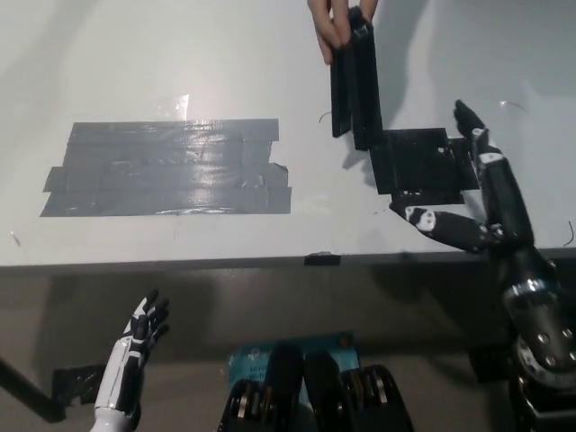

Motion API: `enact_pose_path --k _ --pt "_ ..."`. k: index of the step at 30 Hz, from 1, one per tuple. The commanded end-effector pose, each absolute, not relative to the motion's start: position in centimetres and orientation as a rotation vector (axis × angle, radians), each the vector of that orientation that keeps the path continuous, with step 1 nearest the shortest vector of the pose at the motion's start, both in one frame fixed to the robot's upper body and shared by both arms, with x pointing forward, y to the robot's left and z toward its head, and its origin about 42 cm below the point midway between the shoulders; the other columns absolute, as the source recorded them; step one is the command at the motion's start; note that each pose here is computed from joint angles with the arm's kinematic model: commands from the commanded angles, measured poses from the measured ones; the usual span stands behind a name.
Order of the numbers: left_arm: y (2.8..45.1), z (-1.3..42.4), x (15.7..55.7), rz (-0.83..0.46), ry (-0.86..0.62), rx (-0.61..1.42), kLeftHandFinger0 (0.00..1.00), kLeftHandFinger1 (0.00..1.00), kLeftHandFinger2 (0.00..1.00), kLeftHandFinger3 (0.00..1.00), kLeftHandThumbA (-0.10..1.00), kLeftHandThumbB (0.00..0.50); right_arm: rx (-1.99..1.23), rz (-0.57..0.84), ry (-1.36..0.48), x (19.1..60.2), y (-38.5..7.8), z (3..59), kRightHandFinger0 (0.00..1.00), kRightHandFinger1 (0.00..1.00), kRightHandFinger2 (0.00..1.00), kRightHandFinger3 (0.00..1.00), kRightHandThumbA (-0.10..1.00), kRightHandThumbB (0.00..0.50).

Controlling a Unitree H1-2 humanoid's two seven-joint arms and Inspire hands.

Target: A person hands a stapler to the robot and the robot grabs it with its right hand and places it on the desk infront of it

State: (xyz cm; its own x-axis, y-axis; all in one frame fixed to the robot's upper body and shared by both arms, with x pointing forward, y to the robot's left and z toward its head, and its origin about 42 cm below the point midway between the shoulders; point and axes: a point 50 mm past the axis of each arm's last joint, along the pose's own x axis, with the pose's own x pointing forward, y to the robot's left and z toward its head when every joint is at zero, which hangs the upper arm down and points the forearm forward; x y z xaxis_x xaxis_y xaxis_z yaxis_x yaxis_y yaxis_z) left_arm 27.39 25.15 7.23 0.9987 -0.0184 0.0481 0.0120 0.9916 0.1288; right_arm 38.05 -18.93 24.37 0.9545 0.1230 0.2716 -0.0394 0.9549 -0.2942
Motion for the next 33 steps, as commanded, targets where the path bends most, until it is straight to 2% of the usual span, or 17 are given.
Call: enact_pose_path --k 1,6,12,16,20,21,26,28,29,33 --pt "25.1 8.1 27.8 -0.028 -0.104 0.133 1.0 1.0 1.0 1.0 1.0 0.5 -0.311 0.057 -0.336 40.4 -17.6 26.2 1.0 1.0 1.0 1.0 1.0 0.309" --pt "25.1 8.1 27.8 -0.029 -0.108 0.14 1.0 1.0 1.0 1.0 1.0 0.5 -0.341 0.021 -0.289 42.8 -16.5 26.6 1.0 1.0 1.0 1.0 1.0 0.365" --pt "25.1 8.2 28.0 -0.036 -0.113 0.143 1.0 1.0 1.0 1.0 1.0 0.5 -0.341 0.036 -0.257 44.8 -15.5 28.0 1.0 1.0 1.0 1.0 1.0 0.357" --pt "25.1 8.3 28.1 -0.037 -0.117 0.144 1.0 1.0 1.0 1.0 1.0 0.5 -0.348 0.044 -0.257 45.5 -14.8 29.2 1.0 1.0 1.0 1.0 1.0 0.38" --pt "25.1 8.5 28.3 -0.037 -0.12 0.148 1.0 1.0 1.0 1.0 1.0 0.499 -0.32 0.06 -0.251 46.1 -14.1 29.8 1.0 1.0 1.0 1.0 1.0 0.381" --pt "25.0 8.6 28.3 -0.039 -0.121 0.15 1.0 1.0 1.0 1.0 1.0 0.493 -0.329 0.061 -0.236 46.7 -14.0 29.6 1.0 1.0 1.0 1.0 1.0 0.346" --pt "25.1 8.8 28.5 -0.045 -0.127 0.155 1.0 1.0 1.0 1.0 1.0 0.484 -0.32 0.052 -0.181 48.4 -14.1 28.5 1.0 1.0 1.0 1.0 1.0 0.373" --pt "25.1 8.8 28.5 -0.047 -0.131 0.15 1.0 1.0 1.0 1.0 1.0 0.464 -0.326 0.055 -0.142 49.0 -14.2 28.1 1.0 1.0 1.0 1.0 1.0 0.389" --pt "25.1 8.9 28.6 -0.049 -0.124 0.156 1.0 1.0 1.0 1.0 1.0 0.482 -0.315 0.06 -0.11 49.5 -14.3 27.7 1.0 1.0 1.0 1.0 1.0 0.396" --pt "25.1 9.0 28.7 -0.048 -0.128 0.153 1.0 1.0 1.0 1.0 1.0 0.464 -0.323 0.065 -0.058 50.4 -14.5 27.0 1.0 1.0 1.0 1.0 1.0 0.401"
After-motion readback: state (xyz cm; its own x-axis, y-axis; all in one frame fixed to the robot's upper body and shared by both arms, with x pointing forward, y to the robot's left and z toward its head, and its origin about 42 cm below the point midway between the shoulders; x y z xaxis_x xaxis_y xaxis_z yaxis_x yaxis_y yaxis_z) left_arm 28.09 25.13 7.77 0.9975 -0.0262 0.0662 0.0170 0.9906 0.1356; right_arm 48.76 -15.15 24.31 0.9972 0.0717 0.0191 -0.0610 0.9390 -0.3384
